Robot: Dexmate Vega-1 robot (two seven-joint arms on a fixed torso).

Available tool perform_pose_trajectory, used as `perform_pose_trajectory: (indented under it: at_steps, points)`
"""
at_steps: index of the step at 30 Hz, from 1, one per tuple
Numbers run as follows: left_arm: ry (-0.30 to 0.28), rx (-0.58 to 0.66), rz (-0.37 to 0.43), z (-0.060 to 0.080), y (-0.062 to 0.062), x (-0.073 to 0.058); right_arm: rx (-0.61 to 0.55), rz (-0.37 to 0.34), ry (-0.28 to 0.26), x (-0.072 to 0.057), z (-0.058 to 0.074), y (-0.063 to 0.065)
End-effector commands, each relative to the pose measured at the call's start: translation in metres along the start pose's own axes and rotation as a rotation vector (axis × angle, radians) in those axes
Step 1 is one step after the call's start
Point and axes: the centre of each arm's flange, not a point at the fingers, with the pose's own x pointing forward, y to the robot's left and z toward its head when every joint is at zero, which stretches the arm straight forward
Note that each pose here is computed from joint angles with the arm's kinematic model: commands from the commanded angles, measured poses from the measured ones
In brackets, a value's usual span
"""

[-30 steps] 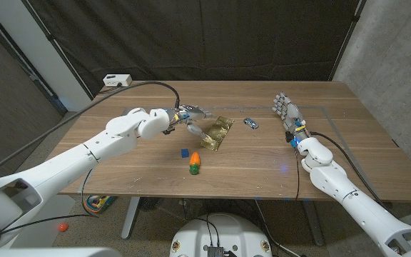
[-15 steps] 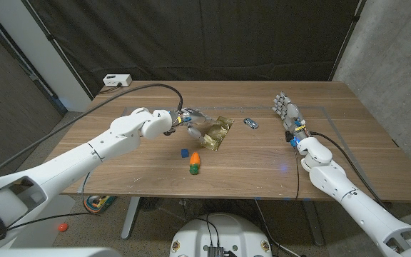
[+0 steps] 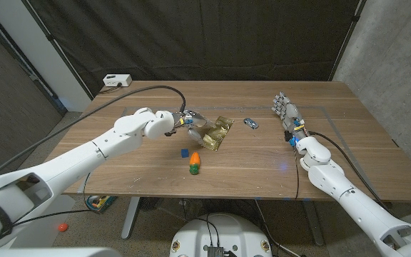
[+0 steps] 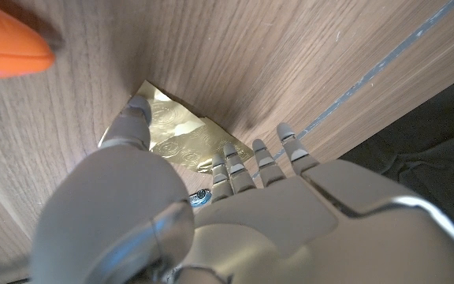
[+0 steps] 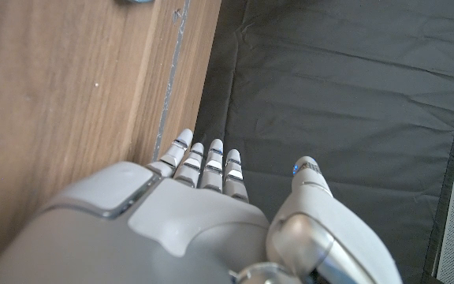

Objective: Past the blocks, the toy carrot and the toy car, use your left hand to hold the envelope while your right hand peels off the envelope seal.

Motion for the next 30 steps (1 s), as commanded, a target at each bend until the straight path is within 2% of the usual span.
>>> perform_pose_trajectory:
  at_steps: [1,10,16,30]
  points:
    - [-0.015,0.045,0.014,0.005,-0.004,0.006,0.003,0.0,0.002,0.005,-0.002,-0.001]
    - [-0.008,0.074,0.02,0.006,-0.014,0.008,-0.003,-0.006,0.001,0.006,-0.001,-0.003]
    - [0.003,0.06,0.012,0.002,-0.021,0.01,-0.013,-0.009,0.0,0.007,0.0,-0.003]
    - [0.029,0.027,0.062,-0.008,-0.034,0.007,-0.025,-0.015,0.0,0.008,0.003,-0.001]
